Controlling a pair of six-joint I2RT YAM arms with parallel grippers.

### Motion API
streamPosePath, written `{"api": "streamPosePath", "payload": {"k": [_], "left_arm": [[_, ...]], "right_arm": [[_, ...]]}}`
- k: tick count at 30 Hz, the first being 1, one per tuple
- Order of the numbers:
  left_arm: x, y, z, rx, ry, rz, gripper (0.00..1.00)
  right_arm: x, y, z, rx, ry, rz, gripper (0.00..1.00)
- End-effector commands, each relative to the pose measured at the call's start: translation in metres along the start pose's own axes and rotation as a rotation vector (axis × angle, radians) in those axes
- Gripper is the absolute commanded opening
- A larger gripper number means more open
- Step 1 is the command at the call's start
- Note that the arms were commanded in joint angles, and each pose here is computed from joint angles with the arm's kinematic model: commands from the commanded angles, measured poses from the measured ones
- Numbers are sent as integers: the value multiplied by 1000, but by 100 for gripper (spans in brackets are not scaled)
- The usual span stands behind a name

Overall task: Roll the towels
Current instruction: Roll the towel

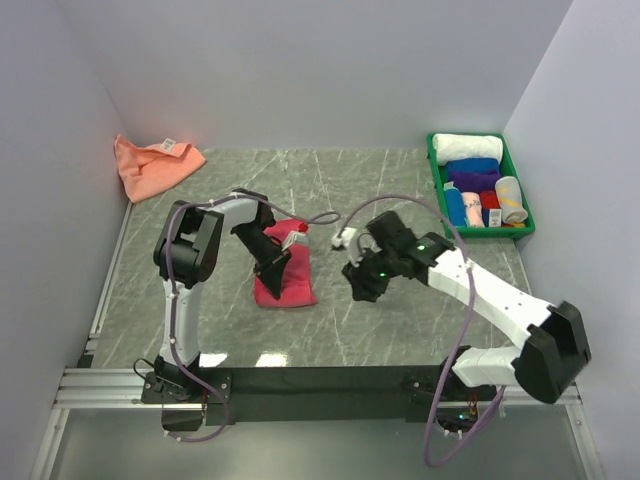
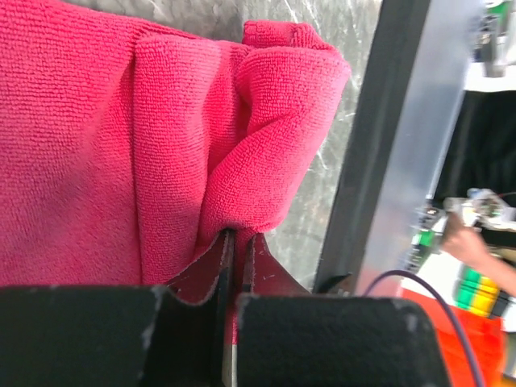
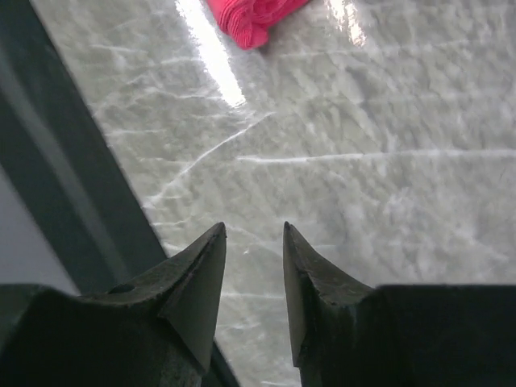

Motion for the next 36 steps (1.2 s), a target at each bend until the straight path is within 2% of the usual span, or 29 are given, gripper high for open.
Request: {"api": "streamPosePath", "payload": {"k": [1,5,10,16,21,24,27,29,30,34,35,36], "left_arm": [[57,22,34,205,18,-109,1],[63,20,30,198,0,-87,1],[69,20,28,206,7,-92,1],[69,19,26,202,4,-76,1],[72,16,25,189,-2,-78,1],[73,16,23,174,-11,-75,1],[76,13,20,141,-18,-76,2],[77,9,16,113,-12,-90,3],[76,7,13,96,-8,-91,4],[74,-14,1,-22,-7,-108,20],[74,-26,-1,-66,-7,-124,27],[71,-33,-5,-118,-1,-115,30]], "right_arm": [[-7,13,-51,-58,-229,147,47],[17,43,-86,-108,-394,173,52],[33,98,-108,-150,-473,174,53],[33,141,-108,-140,-549,181,53],[36,165,-91,-90,-615,105,52],[45,178,-80,-53,-620,23,44],[50,189,-70,4,-591,-41,30],[55,192,-58,47,-568,-107,13],[57,193,-56,59,-556,-133,0],[72,189,-36,155,-440,-330,0],[73,192,-31,184,-404,-364,0],[72,190,-37,182,-353,-386,0]]}}
Point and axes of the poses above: each gripper's point midway between its finger pads, its own y axis out along the fingers, its own x axis along the line the jaws close on, z = x × y, the point moved 4 cm from there along -y, back along the fingers, and after that the axes turned 5 degrees about -y, right-handed, at the moved point
